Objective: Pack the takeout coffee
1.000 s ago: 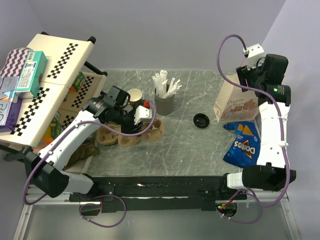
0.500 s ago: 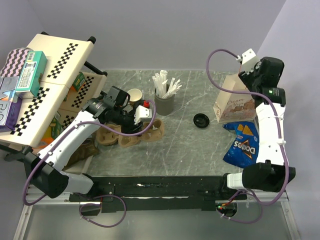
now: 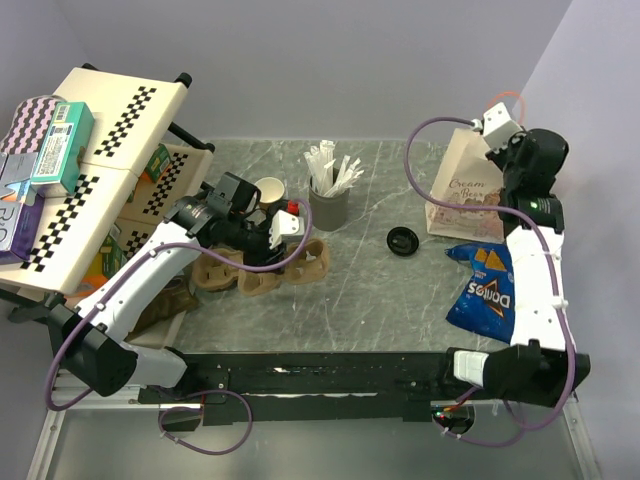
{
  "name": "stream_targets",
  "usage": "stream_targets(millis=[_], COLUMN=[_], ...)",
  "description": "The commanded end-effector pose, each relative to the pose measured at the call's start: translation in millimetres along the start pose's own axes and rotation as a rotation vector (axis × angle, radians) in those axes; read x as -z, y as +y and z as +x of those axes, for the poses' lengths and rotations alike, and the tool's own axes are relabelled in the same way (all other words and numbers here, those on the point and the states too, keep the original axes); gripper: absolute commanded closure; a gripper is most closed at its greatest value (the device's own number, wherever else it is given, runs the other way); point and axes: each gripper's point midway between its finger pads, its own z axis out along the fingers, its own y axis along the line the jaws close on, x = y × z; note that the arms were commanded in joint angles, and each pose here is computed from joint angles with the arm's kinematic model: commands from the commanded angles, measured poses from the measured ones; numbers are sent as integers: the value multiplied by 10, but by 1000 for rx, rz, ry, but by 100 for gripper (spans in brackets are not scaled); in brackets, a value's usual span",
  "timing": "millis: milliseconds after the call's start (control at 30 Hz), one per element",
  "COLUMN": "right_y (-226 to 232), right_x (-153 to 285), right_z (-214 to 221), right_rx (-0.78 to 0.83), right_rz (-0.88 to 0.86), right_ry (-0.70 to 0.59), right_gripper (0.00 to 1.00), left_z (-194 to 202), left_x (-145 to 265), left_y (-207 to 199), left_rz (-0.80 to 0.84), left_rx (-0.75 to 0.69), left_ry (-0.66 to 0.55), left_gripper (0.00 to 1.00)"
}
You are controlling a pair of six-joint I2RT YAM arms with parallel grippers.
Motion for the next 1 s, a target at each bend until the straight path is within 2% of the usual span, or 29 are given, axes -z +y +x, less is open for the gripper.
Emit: stream_targets(millis=[0, 200, 333, 433, 733, 967], right_y=[-630, -566, -82, 176, 1041, 1344], right_x=[538, 1123, 1422, 1590, 2010, 2041], right_z=[-345, -685, -933, -938, -954, -971], right_rx=[-86, -151, -186, -272, -369, -479], right_rz=[184, 141, -67, -226, -629, -759], right_ry=[-131, -269, -379, -377, -392, -347], right_gripper=[100, 100, 100, 100, 100, 100], left_z=[-91, 123, 257, 419, 735, 791], left_x=[13, 10, 34, 70, 328, 401], left_y=[-2, 76, 149, 195, 346, 308], left_rz=[-9, -57, -99, -122, -220, -233], left_rx=[-20, -39, -28, -4, 79, 110], left_ry=[-39, 45, 93, 137, 178, 185], left_gripper=[99, 99, 99, 99, 99, 99])
